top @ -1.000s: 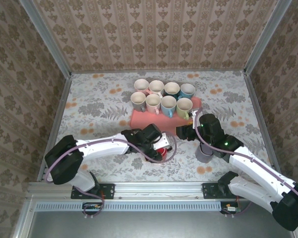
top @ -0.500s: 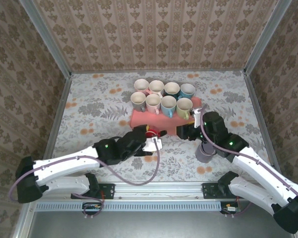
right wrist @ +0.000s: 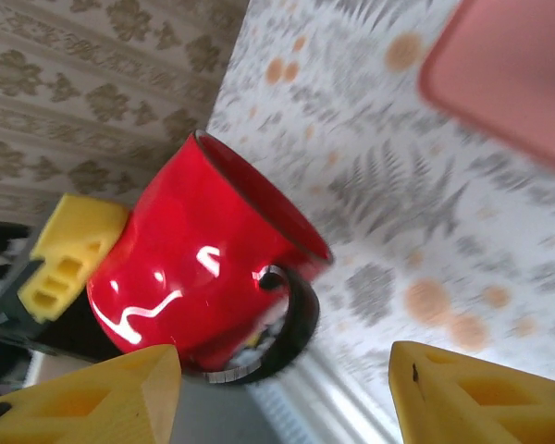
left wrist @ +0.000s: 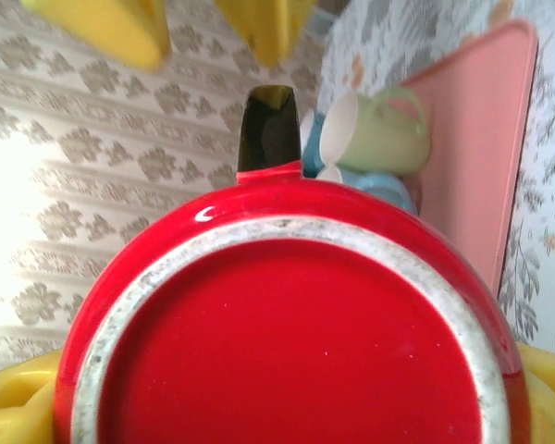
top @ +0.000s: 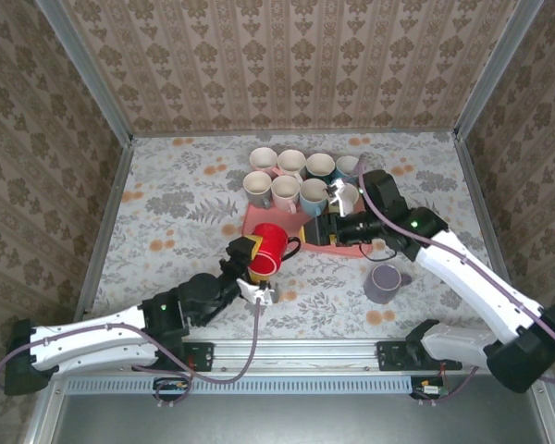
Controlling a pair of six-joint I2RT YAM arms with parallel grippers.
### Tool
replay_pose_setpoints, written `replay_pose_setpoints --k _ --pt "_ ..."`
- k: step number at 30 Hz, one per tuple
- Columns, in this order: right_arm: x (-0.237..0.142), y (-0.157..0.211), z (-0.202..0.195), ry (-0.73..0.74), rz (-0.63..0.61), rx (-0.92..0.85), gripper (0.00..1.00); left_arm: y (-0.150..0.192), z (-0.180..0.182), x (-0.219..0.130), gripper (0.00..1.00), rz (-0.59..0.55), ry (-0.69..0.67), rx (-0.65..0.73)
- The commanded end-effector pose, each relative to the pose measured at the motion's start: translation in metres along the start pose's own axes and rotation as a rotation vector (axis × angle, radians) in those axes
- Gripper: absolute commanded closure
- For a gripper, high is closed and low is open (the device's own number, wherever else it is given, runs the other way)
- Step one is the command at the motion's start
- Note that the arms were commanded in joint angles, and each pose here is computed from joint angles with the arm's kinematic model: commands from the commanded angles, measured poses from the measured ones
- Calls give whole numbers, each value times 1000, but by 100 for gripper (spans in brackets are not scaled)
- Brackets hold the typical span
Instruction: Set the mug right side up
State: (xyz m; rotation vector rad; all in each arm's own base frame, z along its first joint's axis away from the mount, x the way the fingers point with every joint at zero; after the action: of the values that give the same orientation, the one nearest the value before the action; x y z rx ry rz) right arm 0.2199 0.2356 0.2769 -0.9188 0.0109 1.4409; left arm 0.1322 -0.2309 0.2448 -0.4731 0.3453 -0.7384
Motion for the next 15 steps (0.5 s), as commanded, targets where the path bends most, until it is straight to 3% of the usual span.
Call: replay_pose_setpoints --k 1,6,15 --pt "3 9 22 -170 136 218 39 -21 22 -6 61 -115 -98 -17" --pt "16 14 24 -250 235 367 41 -21 26 -9 61 -132 -121 -33" --pt "29 4 22 -353 154 447 53 -24 34 -17 64 -168 -157 -62"
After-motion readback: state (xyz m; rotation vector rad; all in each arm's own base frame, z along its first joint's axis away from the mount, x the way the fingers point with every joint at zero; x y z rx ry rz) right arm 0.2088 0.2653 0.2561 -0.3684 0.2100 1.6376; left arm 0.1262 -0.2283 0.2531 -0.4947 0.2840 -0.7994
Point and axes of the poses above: each hand's point on the last joint's axis, 136 mm out from that joint toward the fingers, its own x axis out along the fingers, its own z axis along the line the jaws close on, y = z × x, the point moved 3 cm from there along -x, back along the fingers, and after that the axes turned 11 degrees about -x, right-handed, at the moved point
